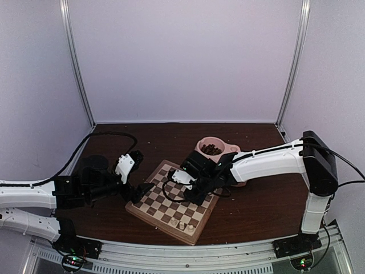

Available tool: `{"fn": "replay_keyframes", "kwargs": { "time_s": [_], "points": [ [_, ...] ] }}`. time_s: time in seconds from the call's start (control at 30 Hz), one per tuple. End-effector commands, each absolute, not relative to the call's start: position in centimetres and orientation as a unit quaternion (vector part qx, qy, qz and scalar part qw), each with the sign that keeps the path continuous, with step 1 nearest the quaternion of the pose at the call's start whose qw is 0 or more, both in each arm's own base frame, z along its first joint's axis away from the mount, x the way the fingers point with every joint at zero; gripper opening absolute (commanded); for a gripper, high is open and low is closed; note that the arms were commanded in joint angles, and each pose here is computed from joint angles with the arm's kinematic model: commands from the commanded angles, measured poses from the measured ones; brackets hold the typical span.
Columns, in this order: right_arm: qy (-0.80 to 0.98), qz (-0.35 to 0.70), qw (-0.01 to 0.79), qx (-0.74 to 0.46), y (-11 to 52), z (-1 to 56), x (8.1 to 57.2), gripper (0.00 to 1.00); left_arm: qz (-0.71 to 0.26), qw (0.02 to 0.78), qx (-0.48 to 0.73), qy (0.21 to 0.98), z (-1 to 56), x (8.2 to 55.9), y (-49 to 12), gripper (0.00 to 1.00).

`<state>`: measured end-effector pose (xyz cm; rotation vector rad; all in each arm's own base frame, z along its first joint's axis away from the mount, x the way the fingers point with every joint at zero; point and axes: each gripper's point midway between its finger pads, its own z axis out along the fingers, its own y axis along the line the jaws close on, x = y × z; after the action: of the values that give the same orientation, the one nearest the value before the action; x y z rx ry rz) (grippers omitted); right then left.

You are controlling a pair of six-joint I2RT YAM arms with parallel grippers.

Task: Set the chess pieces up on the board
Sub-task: Place the pawn on the chessboard.

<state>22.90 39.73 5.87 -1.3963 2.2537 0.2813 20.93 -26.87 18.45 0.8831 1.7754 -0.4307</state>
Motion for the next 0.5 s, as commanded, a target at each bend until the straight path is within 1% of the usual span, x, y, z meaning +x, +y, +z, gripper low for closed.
{"fn": "replay_keyframes", "kwargs": {
  "time_s": [0.0, 0.17, 0.2, 0.3, 0.37, 0.47],
  "points": [
    [0.822, 0.084, 0.254, -0.503, 39.8, 6.7, 23.6, 0.27, -0.189, 0.543, 0.362, 0.733, 19.6, 21.0, -27.1, 0.89],
    [0.82, 0.085, 0.26, -0.502, 39.7, 7.1, 23.6, 0.28, -0.189, 0.543, 0.363, 0.733, 19.6, 21.0, -27.1, 0.89],
    [0.821, 0.085, 0.26, -0.501, 39.7, 7.1, 23.6, 0.29, -0.189, 0.543, 0.363, 0.733, 19.6, 21.0, -27.1, 0.89],
    [0.82, 0.088, 0.264, -0.5, 39.6, 7.3, 23.6, 0.41, -0.189, 0.542, 0.364, 0.733, 19.5, 21.0, -27.1, 0.89],
    [0.819, 0.091, 0.269, -0.498, 39.6, 7.7, 23.6, 0.43, -0.189, 0.542, 0.364, 0.733, 19.5, 21.0, -27.1, 0.89],
    [0.819, 0.094, 0.274, -0.496, 39.6, 8.1, 23.5, 0.42, -0.189, 0.543, 0.363, 0.733, 19.6, 21.0, -27.1, 0.89]
  ]
}}
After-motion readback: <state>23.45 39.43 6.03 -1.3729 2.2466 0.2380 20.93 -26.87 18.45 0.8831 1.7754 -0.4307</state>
